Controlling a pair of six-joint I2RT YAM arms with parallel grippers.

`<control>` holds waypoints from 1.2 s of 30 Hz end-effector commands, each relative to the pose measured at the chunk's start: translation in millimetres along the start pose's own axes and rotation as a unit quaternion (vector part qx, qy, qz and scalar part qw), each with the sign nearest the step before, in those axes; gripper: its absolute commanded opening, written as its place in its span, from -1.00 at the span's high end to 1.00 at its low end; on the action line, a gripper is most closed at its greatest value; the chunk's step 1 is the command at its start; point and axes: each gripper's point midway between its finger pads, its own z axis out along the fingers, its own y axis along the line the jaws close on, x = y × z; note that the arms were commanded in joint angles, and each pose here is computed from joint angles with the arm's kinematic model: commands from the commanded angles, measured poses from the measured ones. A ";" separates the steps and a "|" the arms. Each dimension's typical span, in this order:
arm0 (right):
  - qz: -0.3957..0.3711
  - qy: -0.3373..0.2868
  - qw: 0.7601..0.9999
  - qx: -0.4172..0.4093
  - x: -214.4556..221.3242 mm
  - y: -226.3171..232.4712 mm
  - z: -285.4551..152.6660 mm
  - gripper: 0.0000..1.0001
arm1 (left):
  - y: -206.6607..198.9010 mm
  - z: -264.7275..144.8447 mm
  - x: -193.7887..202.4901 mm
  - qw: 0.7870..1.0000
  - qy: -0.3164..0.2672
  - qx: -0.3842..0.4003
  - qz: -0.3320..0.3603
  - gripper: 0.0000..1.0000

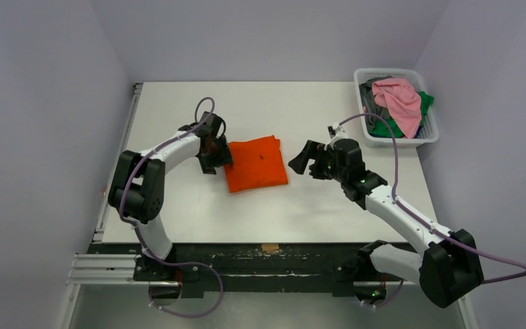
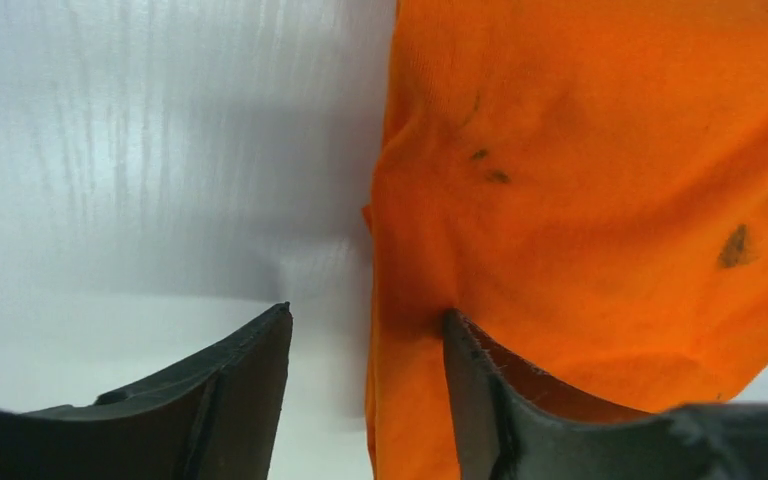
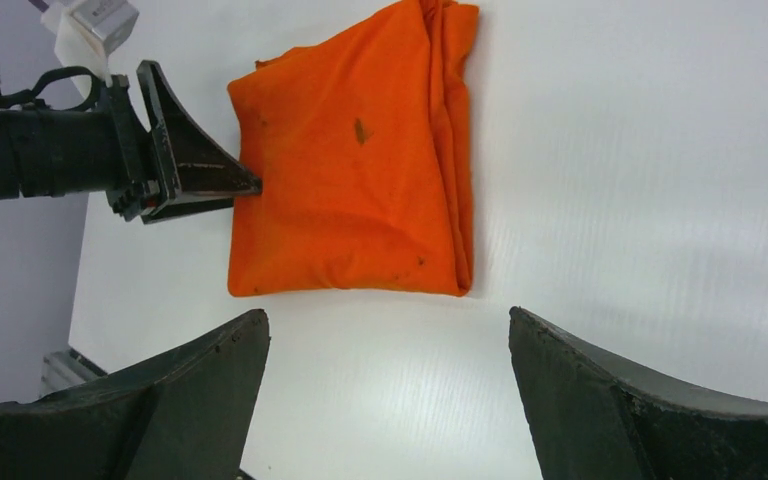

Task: Fold and stack the t-shirts
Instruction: Put the neatly folded tshirt into the corner of the board with the left arm

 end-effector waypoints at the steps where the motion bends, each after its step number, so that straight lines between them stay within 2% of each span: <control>1: -0.018 -0.028 0.999 0.043 -10.4 -16.2 -4.8 -0.78 | -26.9 9.4 -3.1 0.999 0.007 0.040 -0.002 -0.02; 4: -0.023 -0.027 0.998 0.050 -10.4 -19.2 -3.4 -0.78 | -32.8 21.6 -2.1 0.999 0.022 0.036 0.001 0.32; 5: -0.024 -0.026 0.998 0.054 -10.2 -20.9 -3.0 -0.78 | -32.6 24.5 -4.4 0.999 0.023 0.028 0.001 0.49; 6: -0.025 -0.026 0.998 0.059 -10.0 -22.7 -2.8 -0.78 | -24.0 26.0 -6.5 1.000 0.025 -0.002 0.001 0.80; 7: -0.028 -0.023 0.997 0.062 -8.9 -24.4 -2.9 -0.77 | -12.5 26.6 -11.8 0.999 0.018 -0.042 0.002 1.00; 10: -0.035 -0.023 0.997 0.062 -8.5 -25.3 -4.1 -0.77 | 15.2 14.2 -40.6 0.988 -0.023 -0.150 0.025 1.00; 13: -0.045 -0.026 0.996 0.069 -8.1 -29.2 -7.0 -0.77 | 34.0 -11.1 -78.6 0.966 -0.051 -0.245 0.065 1.00; 15: -0.047 -0.033 0.995 0.082 -8.9 -34.6 -10.8 -0.77 | 39.8 -22.1 -103.9 0.953 -0.066 -0.275 0.107 1.00; 17: -0.051 -0.044 0.993 0.094 -13.9 -37.9 -15.6 -0.78 | 45.1 -20.3 -130.4 0.949 -0.075 -0.278 0.131 1.00; 22: -0.058 -0.065 0.990 0.113 -19.8 -45.0 -23.3 -0.78 | 59.6 -18.7 -194.8 0.946 -0.099 -0.279 0.132 1.00; 24: -0.059 -0.072 0.988 0.126 -21.9 -50.0 -23.6 -0.79 | 65.8 -26.4 -221.4 0.937 -0.128 -0.294 0.139 1.00; 26: -0.063 -0.070 0.986 0.136 -22.3 -53.2 -22.7 -0.79 | 66.7 -24.7 -249.6 0.937 -0.165 -0.273 0.140 1.00; 30: -0.067 -0.068 0.983 0.155 -22.8 -60.9 -19.5 -0.79 | 85.4 -22.7 -291.7 0.944 -0.204 -0.237 0.103 1.00; 33: -0.070 -0.068 0.980 0.174 -24.3 -67.7 -17.0 -0.79 | 112.2 -28.0 -319.3 0.942 -0.232 -0.237 0.051 1.00; 36: -0.073 -0.066 0.977 0.187 -24.7 -72.7 -14.3 -0.79 | 157.2 -35.7 -342.7 0.943 -0.252 -0.216 -0.021 1.00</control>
